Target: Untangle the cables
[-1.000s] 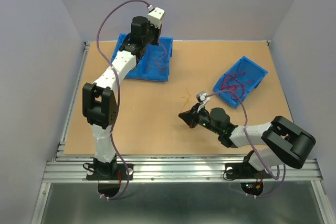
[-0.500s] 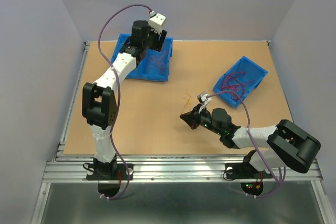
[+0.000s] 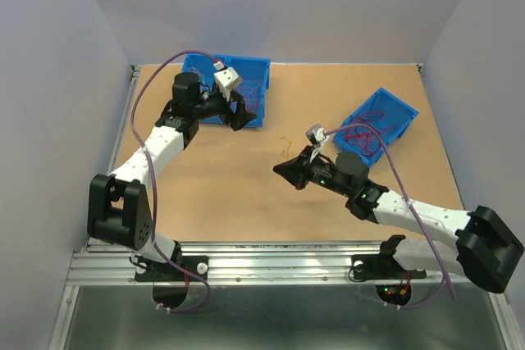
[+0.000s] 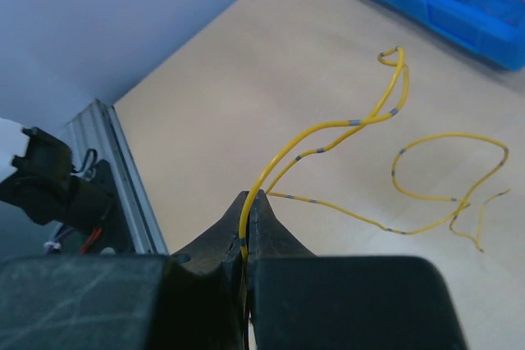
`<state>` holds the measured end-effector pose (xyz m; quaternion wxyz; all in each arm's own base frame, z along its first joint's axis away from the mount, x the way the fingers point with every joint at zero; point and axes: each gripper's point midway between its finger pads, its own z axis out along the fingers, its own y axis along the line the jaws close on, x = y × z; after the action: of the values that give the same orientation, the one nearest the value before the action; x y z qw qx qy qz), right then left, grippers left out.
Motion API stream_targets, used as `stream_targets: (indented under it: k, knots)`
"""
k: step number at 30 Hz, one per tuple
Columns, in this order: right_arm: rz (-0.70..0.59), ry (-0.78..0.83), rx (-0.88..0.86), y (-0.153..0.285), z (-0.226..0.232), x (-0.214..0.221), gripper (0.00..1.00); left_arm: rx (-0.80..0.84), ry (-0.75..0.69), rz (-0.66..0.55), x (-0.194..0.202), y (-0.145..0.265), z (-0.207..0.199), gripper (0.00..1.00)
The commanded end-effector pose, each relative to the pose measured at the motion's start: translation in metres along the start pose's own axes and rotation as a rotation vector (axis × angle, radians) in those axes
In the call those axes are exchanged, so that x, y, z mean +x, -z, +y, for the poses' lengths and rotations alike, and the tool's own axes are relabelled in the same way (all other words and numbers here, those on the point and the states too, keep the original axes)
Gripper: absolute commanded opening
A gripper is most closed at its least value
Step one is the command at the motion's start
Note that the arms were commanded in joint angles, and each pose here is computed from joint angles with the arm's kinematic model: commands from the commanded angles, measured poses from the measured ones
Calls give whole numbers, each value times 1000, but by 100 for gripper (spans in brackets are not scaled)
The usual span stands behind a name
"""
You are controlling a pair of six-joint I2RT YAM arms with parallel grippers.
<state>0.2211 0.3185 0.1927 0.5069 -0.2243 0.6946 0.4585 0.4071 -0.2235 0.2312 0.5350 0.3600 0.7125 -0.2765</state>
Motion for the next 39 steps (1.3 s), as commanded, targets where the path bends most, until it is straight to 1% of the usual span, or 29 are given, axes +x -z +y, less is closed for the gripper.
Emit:
stream_targets:
  k: [1,2,4,9,14,17,18,21,32,39]
  knots:
    - [-10,27,-116,2,39,-40,1,378,-113,-212,-38,36,-63,91]
    - [-9,29,-133,3,44,-44,1,463,-172,-233,-38,46,-80,94]
    - [-4,27,-159,5,52,-50,1,533,-229,-253,-31,54,-94,95]
    - [-35,30,-259,14,79,-74,1,629,-360,-278,-9,70,-118,96]
    - [-52,17,-299,15,91,-87,1,639,-446,-275,2,76,-133,97]
    - [-77,3,-335,15,99,-95,1,631,-494,-259,10,69,-143,97]
    - [-83,1,-346,15,101,-98,1,645,-502,-256,12,66,-150,97]
    - [-86,-13,-388,15,110,-102,1,653,-508,-246,17,61,-154,97]
    - [-96,-23,-427,2,116,-111,1,657,-483,-224,18,53,-158,96]
    - [-123,-18,-462,-7,124,-126,0,662,-475,-226,19,51,-161,96]
